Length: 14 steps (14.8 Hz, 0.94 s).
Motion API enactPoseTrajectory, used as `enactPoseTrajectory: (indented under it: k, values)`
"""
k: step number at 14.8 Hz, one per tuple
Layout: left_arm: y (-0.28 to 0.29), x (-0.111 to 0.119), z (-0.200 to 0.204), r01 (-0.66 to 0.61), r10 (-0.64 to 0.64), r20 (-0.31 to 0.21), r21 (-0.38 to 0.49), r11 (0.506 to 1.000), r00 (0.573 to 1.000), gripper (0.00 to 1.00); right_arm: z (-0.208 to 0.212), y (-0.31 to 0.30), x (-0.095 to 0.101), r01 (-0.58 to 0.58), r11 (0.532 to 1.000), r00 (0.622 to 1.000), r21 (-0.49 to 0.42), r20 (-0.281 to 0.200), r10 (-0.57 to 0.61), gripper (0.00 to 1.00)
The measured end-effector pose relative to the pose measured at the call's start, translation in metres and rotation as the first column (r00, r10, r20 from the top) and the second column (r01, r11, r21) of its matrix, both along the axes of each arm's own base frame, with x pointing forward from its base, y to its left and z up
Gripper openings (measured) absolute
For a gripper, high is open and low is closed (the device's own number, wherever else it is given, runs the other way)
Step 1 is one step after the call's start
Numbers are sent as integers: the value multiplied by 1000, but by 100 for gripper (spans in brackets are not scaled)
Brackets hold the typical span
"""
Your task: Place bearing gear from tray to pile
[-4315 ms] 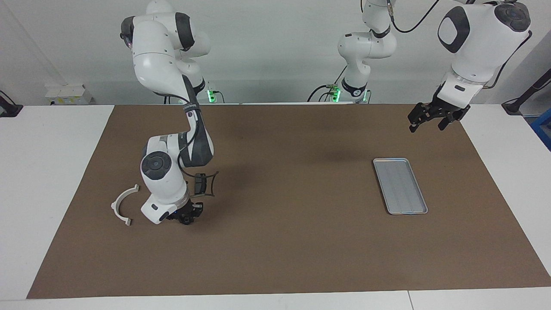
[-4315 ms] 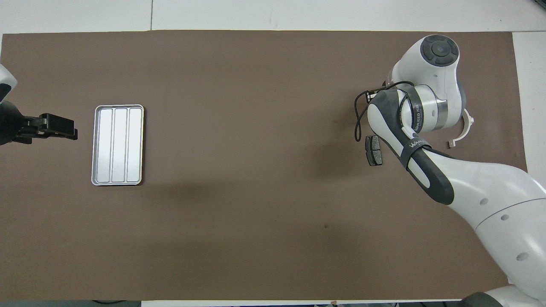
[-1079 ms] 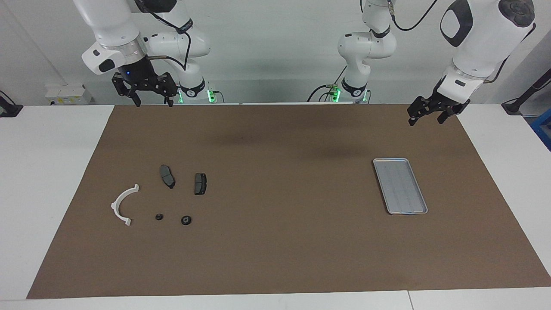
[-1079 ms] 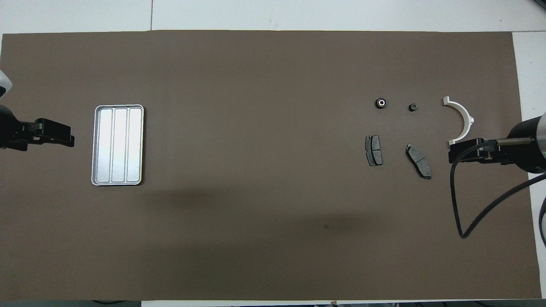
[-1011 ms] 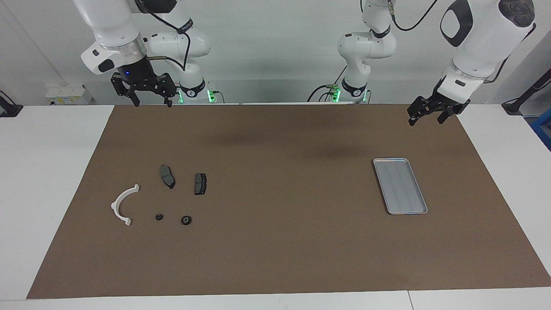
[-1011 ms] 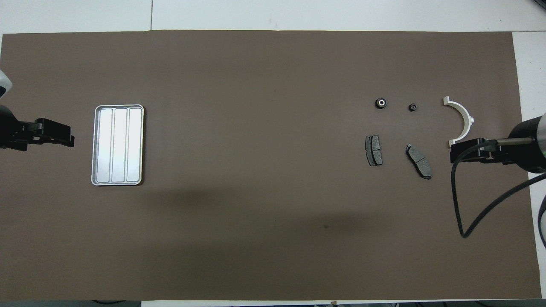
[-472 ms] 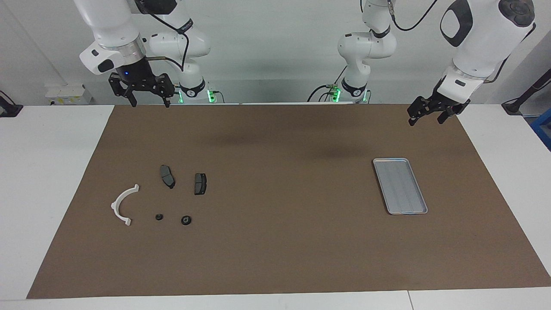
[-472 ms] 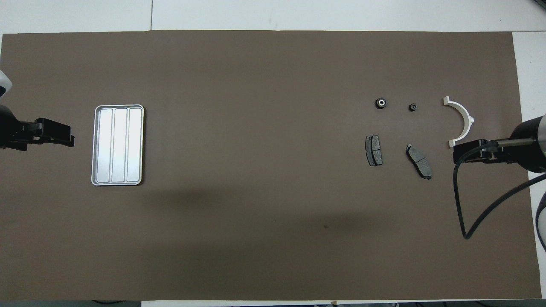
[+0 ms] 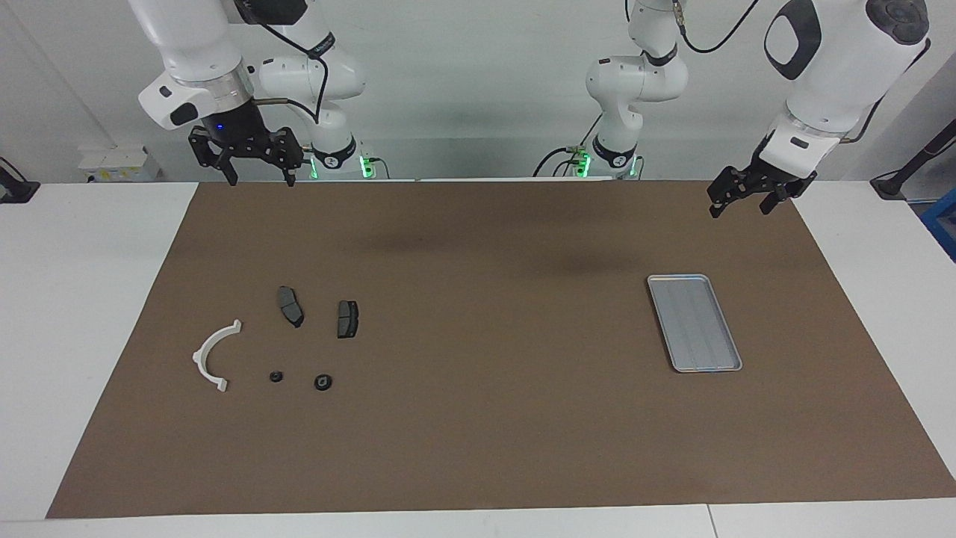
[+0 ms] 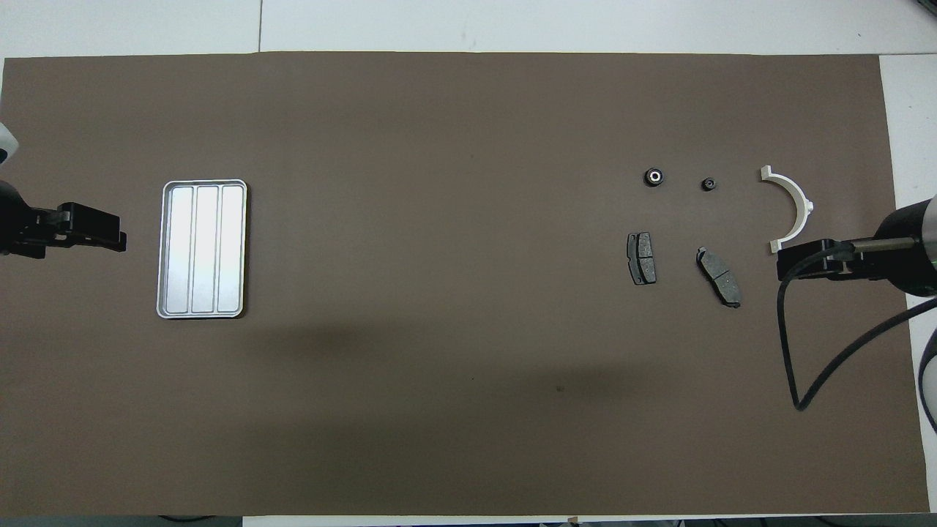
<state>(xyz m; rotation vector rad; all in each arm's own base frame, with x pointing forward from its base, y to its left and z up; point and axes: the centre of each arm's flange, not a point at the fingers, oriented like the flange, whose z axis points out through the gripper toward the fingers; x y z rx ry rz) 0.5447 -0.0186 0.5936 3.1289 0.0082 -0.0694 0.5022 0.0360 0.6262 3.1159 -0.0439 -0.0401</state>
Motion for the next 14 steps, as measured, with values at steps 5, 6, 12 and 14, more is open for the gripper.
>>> enactPoseTrajectory:
  k: [5, 6, 12, 14]
  values:
    - [0, 0, 0, -1, 1, 4, 0, 1000, 1000, 100, 2, 0, 0, 0, 1000, 1000, 0, 4, 0, 100]
    - [0, 1, 0, -1, 1, 5, 0, 1000, 1000, 100, 2, 0, 0, 0, 1000, 1000, 0, 5, 0, 100]
    - [0, 0, -1, 0, 0, 3, 0, 1000, 1000, 100, 3, 0, 0, 1, 1000, 1000, 1, 7, -1, 100]
    - [0, 0, -1, 1, -1, 3, 0, 1000, 1000, 100, 3, 0, 0, 1, 1000, 1000, 1, 7, -1, 100]
